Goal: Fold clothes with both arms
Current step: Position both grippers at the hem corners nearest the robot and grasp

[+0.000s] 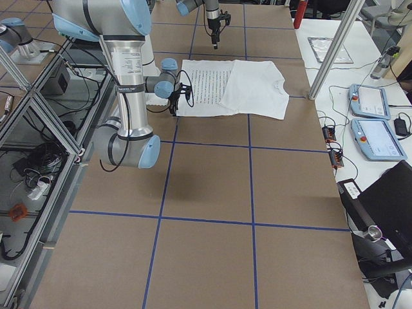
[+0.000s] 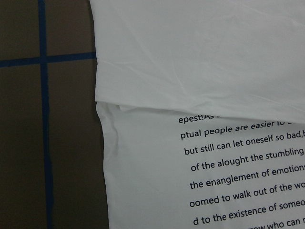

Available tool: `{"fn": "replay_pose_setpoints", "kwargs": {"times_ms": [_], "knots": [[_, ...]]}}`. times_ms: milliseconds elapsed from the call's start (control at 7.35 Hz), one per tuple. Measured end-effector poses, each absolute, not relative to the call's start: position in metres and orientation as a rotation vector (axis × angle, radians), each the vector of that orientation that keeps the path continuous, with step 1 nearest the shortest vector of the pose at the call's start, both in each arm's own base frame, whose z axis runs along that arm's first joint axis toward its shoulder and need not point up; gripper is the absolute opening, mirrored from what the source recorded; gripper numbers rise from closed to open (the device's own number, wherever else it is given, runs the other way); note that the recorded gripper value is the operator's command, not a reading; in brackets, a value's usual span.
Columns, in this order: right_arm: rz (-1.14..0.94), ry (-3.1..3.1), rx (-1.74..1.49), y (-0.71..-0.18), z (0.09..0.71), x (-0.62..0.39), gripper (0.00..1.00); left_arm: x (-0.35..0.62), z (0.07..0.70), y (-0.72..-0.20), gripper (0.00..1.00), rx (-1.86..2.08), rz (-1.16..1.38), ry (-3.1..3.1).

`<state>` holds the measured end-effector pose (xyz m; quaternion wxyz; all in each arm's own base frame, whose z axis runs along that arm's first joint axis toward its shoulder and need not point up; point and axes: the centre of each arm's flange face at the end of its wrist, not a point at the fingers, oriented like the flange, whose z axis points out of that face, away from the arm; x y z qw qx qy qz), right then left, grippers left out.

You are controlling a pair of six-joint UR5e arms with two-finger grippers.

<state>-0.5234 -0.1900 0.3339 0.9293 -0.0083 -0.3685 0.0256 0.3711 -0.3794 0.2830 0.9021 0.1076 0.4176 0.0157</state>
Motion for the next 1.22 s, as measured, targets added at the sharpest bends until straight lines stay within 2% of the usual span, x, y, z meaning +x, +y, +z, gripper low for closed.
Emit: {"fn": "replay_pose_setpoints", "kwargs": {"times_ms": [136,272,408,544,1224], "knots": [[0.054,-0.753,-0.017,-0.191,0.335,-0.524,0.38,0.371,0.282,-0.38,1.0,0.222,0.031,0.864],[0.055,-0.753,-0.016,-0.192,0.335,-0.523,0.15,0.371,0.282,-0.38,1.0,0.222,0.029,0.866],[0.057,-0.754,-0.019,-0.193,0.334,-0.522,0.03,0.372,0.281,-0.38,1.0,0.222,0.028,0.867],[0.056,-0.755,-0.025,-0.193,0.334,-0.522,0.0,0.372,0.281,-0.38,1.0,0.222,0.027,0.867],[0.069,-0.811,-0.01,-0.199,0.31,-0.505,0.0,0.358,0.31,-0.368,1.0,0.169,-0.039,0.842]]}}
